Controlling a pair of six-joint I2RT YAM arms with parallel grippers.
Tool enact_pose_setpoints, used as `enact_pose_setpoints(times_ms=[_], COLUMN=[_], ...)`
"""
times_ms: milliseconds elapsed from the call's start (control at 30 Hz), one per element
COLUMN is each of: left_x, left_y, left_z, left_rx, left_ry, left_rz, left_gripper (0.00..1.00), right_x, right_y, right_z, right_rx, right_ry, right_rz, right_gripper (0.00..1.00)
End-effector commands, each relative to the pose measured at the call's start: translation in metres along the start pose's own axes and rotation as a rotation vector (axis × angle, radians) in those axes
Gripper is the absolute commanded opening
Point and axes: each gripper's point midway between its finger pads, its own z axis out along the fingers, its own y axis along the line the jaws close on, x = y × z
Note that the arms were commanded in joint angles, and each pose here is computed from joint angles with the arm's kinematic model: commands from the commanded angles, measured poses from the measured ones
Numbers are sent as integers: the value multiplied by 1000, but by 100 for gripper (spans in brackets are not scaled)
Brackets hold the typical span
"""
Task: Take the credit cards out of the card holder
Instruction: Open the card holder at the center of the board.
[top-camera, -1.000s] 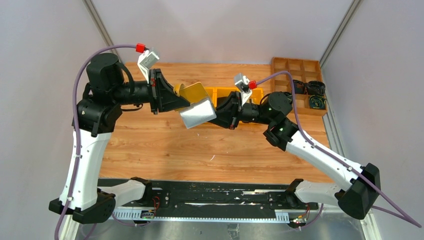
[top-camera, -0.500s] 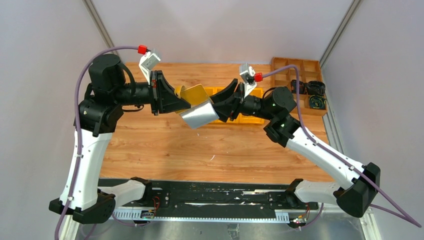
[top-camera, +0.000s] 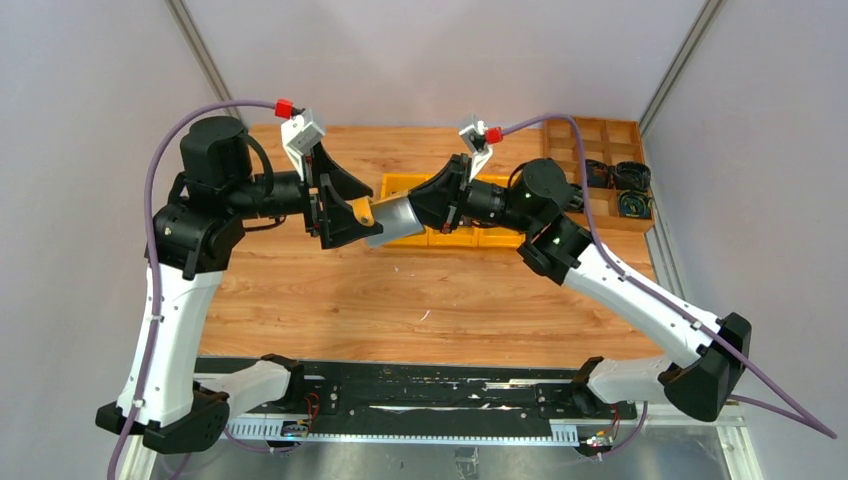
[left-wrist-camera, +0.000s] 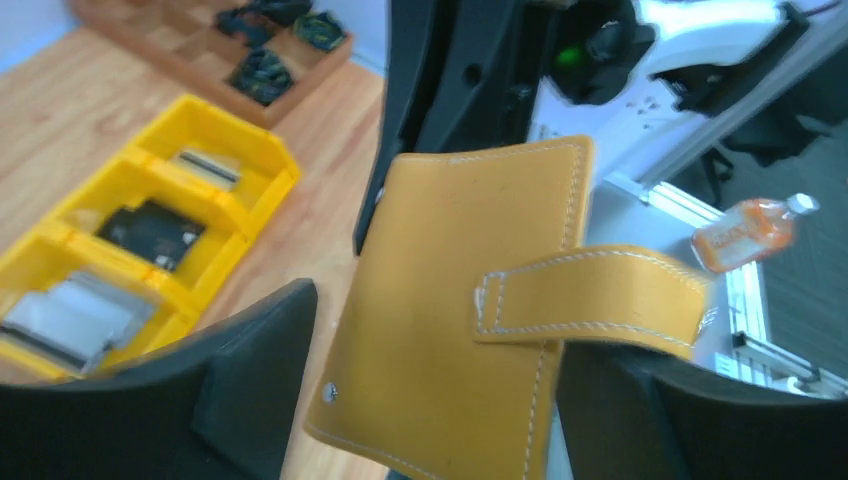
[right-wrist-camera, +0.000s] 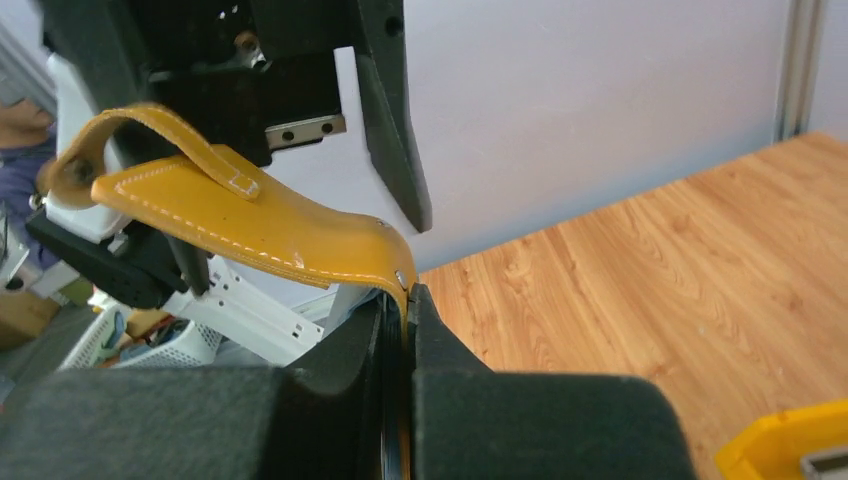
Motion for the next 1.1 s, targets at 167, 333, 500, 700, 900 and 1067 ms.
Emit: enact_pose_setpoints(times_ms=[167,333,500,700,900,1067], left_x=[26,48,64,70,61,41], left_y=[67,75,86,99,112,111], left_z=[-36,-33,-16,-14,-19,-29], left_rx=[-395,-432,-471,-547,-660,-719], left_ry=[72,76,103,91,62,1], left_rz=[563,684,773,817,806,819], left_gripper=[100,100,100,100,100,100], right_x=[29,44,50,41,36,41], right_y=[-60,-64,-62,-59,-53,-54], right_z=[-14,0,21,29,35,31], right_rx=[605,777,817,825,802,805], right_ry=[248,307,307,259,228,236], right_rz=[120,49,38,49,66,55], right_gripper=[0,0,0,0,0,0])
